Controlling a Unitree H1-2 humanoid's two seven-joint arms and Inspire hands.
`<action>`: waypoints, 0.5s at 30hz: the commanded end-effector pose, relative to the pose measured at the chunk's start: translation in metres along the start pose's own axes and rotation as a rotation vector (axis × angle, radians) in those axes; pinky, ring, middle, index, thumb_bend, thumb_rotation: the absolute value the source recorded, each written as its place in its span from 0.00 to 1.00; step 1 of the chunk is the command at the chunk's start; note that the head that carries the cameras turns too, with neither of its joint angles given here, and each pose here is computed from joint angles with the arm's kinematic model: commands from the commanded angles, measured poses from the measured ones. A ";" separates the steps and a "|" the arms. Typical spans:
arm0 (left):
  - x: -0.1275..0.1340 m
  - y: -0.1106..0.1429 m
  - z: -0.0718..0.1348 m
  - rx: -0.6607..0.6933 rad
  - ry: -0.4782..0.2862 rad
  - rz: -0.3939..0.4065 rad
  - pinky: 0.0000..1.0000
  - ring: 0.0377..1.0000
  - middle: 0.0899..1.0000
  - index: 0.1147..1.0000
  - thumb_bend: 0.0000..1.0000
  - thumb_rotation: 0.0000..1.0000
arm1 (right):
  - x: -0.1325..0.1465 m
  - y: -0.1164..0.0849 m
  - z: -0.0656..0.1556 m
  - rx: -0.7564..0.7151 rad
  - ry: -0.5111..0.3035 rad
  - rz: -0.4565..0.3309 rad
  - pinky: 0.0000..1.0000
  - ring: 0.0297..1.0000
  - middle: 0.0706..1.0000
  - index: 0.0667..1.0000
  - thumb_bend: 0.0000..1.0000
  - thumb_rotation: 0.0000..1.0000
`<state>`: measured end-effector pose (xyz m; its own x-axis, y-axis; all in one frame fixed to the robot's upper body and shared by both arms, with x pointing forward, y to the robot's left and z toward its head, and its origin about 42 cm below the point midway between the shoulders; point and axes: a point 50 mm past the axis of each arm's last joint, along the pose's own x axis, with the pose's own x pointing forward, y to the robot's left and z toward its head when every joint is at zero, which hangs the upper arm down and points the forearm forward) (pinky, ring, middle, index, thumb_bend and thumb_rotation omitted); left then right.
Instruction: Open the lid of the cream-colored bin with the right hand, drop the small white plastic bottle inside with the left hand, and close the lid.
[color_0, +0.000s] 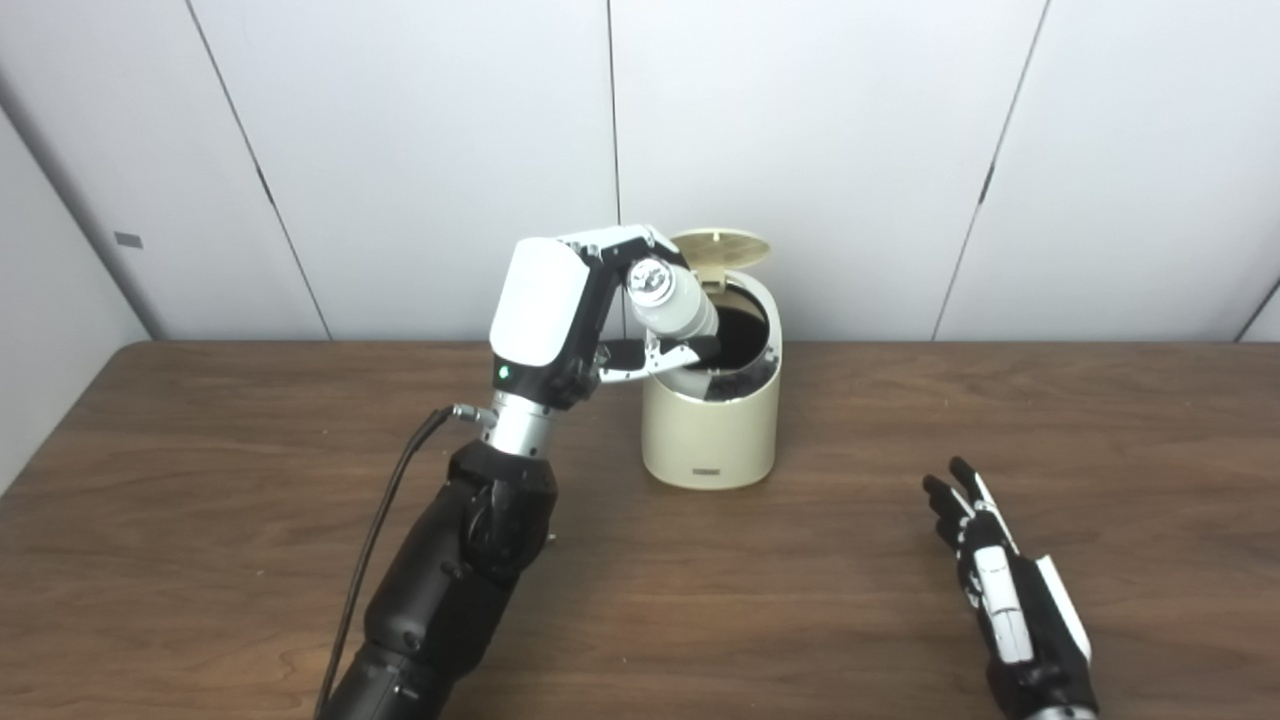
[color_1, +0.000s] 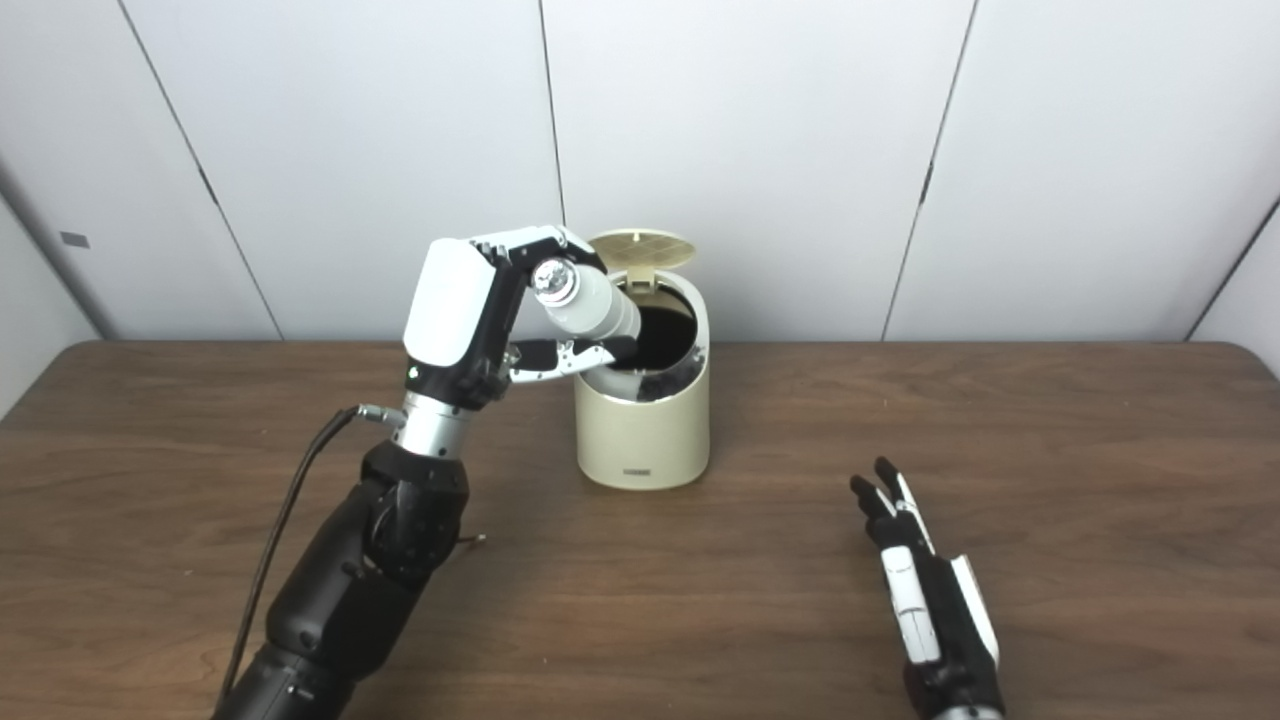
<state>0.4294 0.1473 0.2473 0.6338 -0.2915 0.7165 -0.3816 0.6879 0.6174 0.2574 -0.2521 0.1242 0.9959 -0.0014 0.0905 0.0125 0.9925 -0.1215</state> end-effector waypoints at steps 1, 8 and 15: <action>0.027 0.010 0.009 0.000 -0.082 0.069 0.39 0.38 0.41 0.44 0.50 0.00 | 0.006 0.001 0.008 0.003 -0.051 0.003 0.96 0.95 0.92 0.99 0.62 1.00; 0.026 0.004 0.007 0.011 -0.066 0.041 0.40 0.40 0.40 0.44 0.50 0.00 | 0.006 0.004 0.010 -0.006 -0.055 -0.003 0.95 0.95 0.91 0.98 0.68 1.00; 0.027 -0.001 0.002 0.028 -0.063 0.026 0.41 0.40 0.40 0.43 0.50 0.00 | 0.004 0.006 0.012 -0.034 -0.044 -0.003 0.96 0.95 0.91 0.98 0.68 1.00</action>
<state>0.4372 0.1423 0.2356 0.6602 -0.3246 0.6773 -0.3581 0.6566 0.6638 0.2577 -0.2483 0.1243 0.9958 -0.0046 0.0914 0.0189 0.9875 -0.1565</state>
